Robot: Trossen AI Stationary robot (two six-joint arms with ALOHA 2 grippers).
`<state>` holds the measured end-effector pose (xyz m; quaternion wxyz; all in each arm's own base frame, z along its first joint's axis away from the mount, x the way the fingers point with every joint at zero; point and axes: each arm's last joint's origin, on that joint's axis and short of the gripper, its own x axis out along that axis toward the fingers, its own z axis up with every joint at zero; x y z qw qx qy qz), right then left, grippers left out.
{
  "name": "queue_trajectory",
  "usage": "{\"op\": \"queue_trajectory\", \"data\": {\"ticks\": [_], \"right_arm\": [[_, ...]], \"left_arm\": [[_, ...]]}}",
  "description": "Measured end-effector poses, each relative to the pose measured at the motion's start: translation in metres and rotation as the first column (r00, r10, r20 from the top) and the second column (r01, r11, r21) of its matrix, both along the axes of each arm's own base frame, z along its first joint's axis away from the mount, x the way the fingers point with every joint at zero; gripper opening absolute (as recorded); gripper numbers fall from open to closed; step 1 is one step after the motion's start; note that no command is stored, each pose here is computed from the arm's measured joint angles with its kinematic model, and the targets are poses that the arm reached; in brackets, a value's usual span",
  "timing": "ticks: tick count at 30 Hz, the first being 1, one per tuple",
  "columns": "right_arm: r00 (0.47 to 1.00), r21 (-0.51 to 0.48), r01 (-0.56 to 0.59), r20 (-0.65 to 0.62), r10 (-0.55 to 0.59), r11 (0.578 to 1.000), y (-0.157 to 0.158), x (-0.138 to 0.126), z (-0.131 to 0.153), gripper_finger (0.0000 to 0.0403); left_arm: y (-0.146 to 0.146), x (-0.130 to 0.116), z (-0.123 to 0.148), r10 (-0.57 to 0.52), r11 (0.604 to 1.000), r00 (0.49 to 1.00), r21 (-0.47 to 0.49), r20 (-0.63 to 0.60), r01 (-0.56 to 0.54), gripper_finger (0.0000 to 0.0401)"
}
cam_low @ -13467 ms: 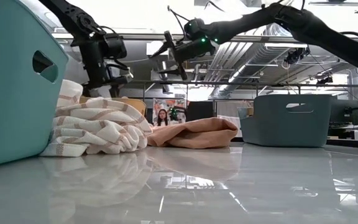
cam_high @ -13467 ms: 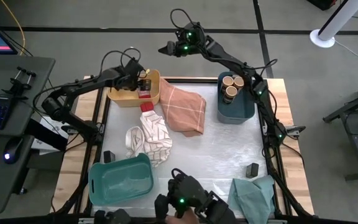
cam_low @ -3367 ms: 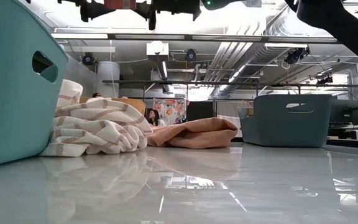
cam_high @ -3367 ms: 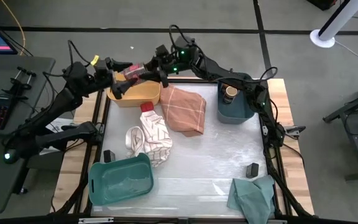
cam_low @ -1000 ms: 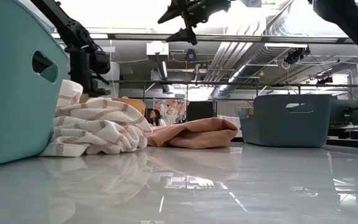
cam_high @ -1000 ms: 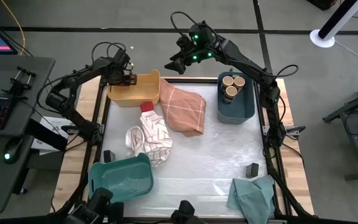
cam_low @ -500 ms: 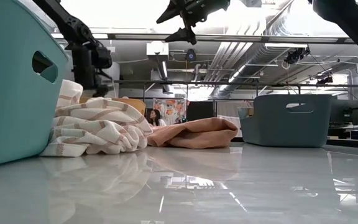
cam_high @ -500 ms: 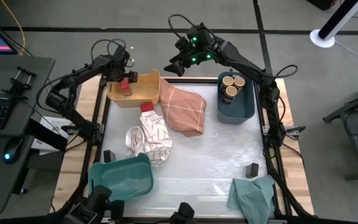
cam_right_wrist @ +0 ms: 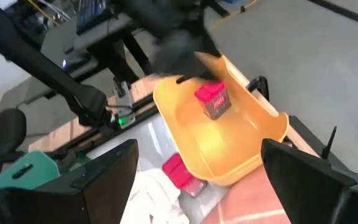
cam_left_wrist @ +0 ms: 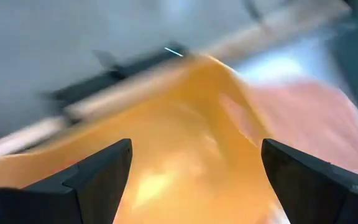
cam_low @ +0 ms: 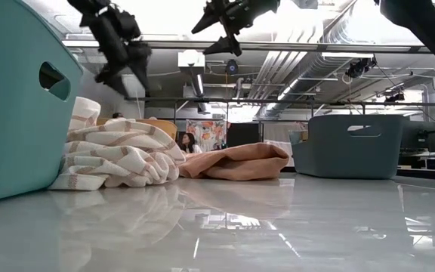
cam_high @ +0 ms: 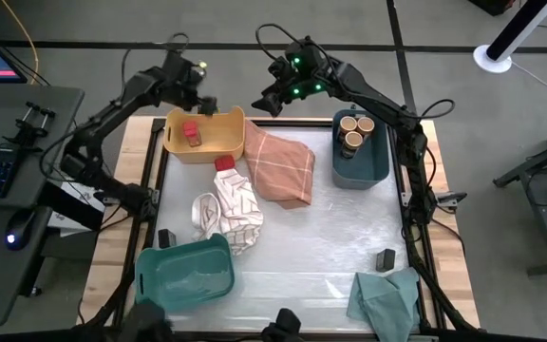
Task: Sort spices by type
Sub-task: Put the red seasoning can into the yellow bin
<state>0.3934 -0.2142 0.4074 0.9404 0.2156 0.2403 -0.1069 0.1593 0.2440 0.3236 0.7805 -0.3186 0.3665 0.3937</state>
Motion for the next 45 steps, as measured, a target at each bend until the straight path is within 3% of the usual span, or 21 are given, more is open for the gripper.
{"op": "queue_trajectory", "data": {"ticks": [3, 7, 9, 10, 13, 17, 21, 24, 26, 32, 41, 45], "right_arm": [[0.999, 0.002, -0.01, -0.033, 0.01, 1.0, 0.001, -0.002, -0.003, 0.0336], [0.998, 0.003, -0.018, -0.061, 0.018, 1.0, 0.002, -0.003, -0.005, 0.0336], [0.997, -0.002, -0.024, -0.069, 0.024, 1.0, 0.002, -0.003, -0.006, 0.0336], [0.997, -0.005, -0.027, -0.072, 0.027, 1.0, 0.002, -0.004, -0.006, 0.0336], [0.996, 0.0, -0.027, -0.081, 0.027, 1.0, 0.002, -0.004, -0.007, 0.0336], [0.995, -0.004, -0.033, -0.091, 0.033, 0.999, 0.003, -0.005, -0.008, 0.0336], [0.995, -0.006, -0.032, -0.092, 0.032, 0.999, 0.002, -0.005, -0.008, 0.0336], [0.995, -0.008, -0.032, -0.091, 0.031, 0.999, 0.002, -0.005, -0.008, 0.0336], [0.995, -0.008, -0.032, -0.091, 0.031, 0.999, 0.002, -0.005, -0.008, 0.0336], [0.995, -0.017, -0.018, -0.095, 0.016, 1.0, 0.001, -0.005, -0.008, 0.0336], [0.994, -0.024, 0.021, -0.105, -0.024, 0.999, 0.0, -0.005, -0.008, 0.0336], [0.994, -0.025, 0.024, -0.105, -0.026, 0.999, 0.0, -0.005, -0.008, 0.0336]], "left_arm": [[-0.037, 0.017, 0.01, -0.284, 0.959, 0.959, 0.0, 0.002, 0.284, 0.0344], [-0.089, 0.038, 0.017, -0.603, 0.793, 0.797, 0.095, -0.009, 0.601, 0.0344], [-0.111, 0.045, 0.011, -0.682, 0.723, 0.731, 0.154, 0.001, 0.674, 0.0344], [-0.12, 0.047, 0.007, -0.695, 0.706, 0.719, 0.182, -0.003, 0.684, 0.0342], [-0.139, 0.045, -0.013, -0.649, 0.736, 0.76, 0.227, -0.032, 0.638, 0.0326], [-0.155, 0.029, -0.04, -0.555, 0.817, 0.825, 0.251, 0.102, 0.519, 0.0272], [-0.161, 0.012, -0.07, -0.417, 0.895, 0.886, 0.263, 0.204, 0.361, 0.0167], [-0.161, 0.009, -0.083, -0.361, 0.917, 0.907, 0.262, 0.219, 0.302, 0.0053], [-0.161, 0.012, -0.09, -0.356, 0.921, 0.914, 0.241, 0.193, 0.307, 0.0016], [-0.161, 0.031, -0.105, -0.4, 0.868, 0.916, 0.329, 0.022, 0.371, 0.0002], [-0.169, 0.045, -0.125, -0.315, 0.846, 0.93, 0.389, -0.188, 0.365, 0.0], [-0.168, 0.049, -0.134, -0.284, 0.856, 0.93, 0.375, -0.233, 0.355, 0.0]]}}
